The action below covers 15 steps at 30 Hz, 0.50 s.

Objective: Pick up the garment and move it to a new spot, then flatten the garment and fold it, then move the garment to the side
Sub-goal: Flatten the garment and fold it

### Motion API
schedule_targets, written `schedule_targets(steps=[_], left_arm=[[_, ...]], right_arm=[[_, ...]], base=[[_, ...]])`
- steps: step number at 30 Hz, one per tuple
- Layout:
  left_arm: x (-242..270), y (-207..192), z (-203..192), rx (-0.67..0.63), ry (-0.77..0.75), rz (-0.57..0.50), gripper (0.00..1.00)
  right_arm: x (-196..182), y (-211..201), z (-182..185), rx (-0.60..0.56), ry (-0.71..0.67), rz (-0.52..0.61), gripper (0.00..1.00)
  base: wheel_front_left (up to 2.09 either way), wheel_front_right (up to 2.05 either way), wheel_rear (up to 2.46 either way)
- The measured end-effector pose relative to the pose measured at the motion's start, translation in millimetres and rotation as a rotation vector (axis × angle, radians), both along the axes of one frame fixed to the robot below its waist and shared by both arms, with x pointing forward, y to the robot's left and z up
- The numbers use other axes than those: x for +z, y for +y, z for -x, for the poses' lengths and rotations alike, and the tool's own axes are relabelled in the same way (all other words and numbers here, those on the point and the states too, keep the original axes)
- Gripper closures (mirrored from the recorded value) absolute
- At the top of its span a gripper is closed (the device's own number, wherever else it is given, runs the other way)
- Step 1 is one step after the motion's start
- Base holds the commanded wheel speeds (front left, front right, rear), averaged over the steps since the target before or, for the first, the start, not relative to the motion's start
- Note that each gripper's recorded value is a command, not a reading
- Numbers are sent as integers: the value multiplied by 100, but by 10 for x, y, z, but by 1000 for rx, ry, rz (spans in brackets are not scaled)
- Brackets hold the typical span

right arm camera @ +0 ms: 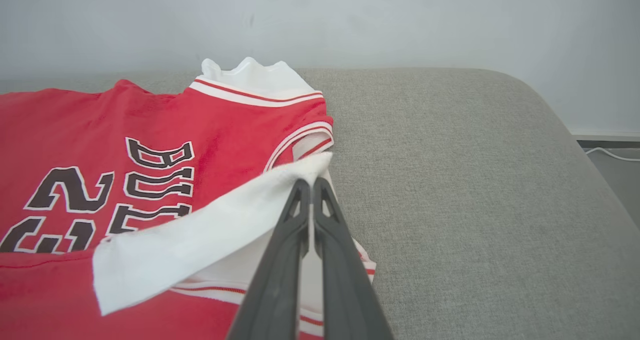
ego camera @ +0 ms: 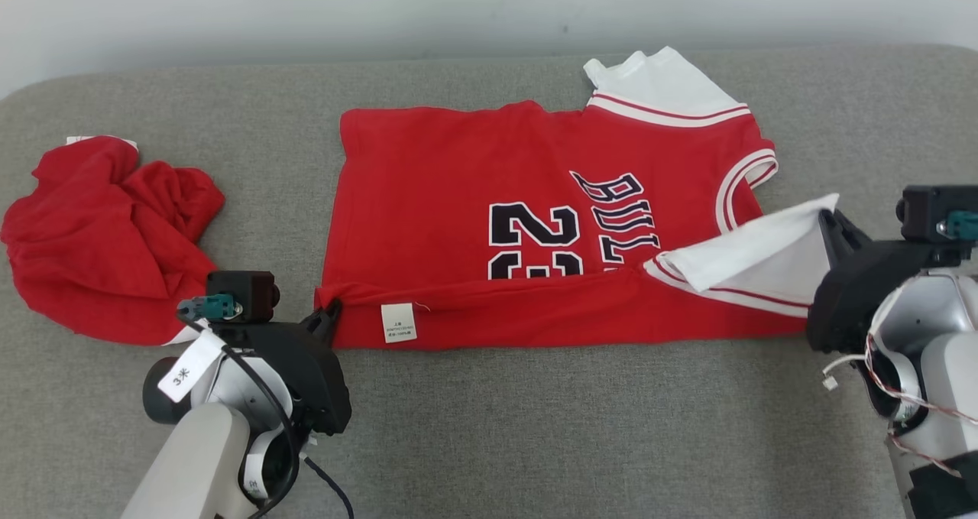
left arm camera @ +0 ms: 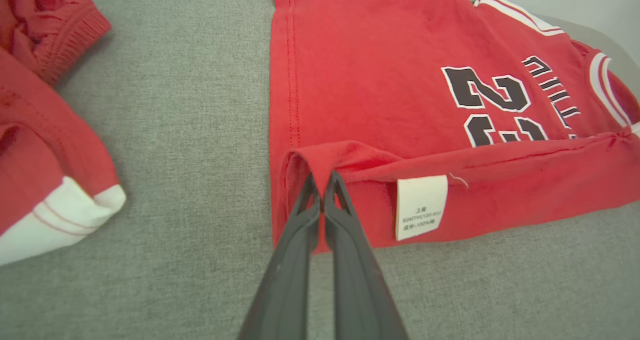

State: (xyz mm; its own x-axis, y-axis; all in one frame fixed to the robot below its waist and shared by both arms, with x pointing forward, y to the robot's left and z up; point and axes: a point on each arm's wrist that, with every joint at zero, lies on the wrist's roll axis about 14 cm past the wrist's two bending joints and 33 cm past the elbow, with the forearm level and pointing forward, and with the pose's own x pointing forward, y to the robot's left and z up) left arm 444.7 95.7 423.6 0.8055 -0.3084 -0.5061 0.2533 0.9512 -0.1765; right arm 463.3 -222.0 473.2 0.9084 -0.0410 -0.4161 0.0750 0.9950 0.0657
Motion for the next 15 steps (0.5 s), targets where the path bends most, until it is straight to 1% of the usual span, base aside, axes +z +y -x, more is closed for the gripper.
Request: schedule_targets(steps=[5, 11, 15], left_arm=[[-107, -17, -4, 2, 33, -2, 100], [-67, -40, -110, 7, 23, 0, 100], [-47, -25, -169, 12, 9, -19, 100]], right_arm=[[-16, 59, -122, 20, -12, 5, 100], [-55, 64, -209, 15, -22, 7, 100], [-84, 53, -254, 7, -30, 12, 100]], base=[[0, 0, 0], [0, 0, 0], [0, 0, 0]])
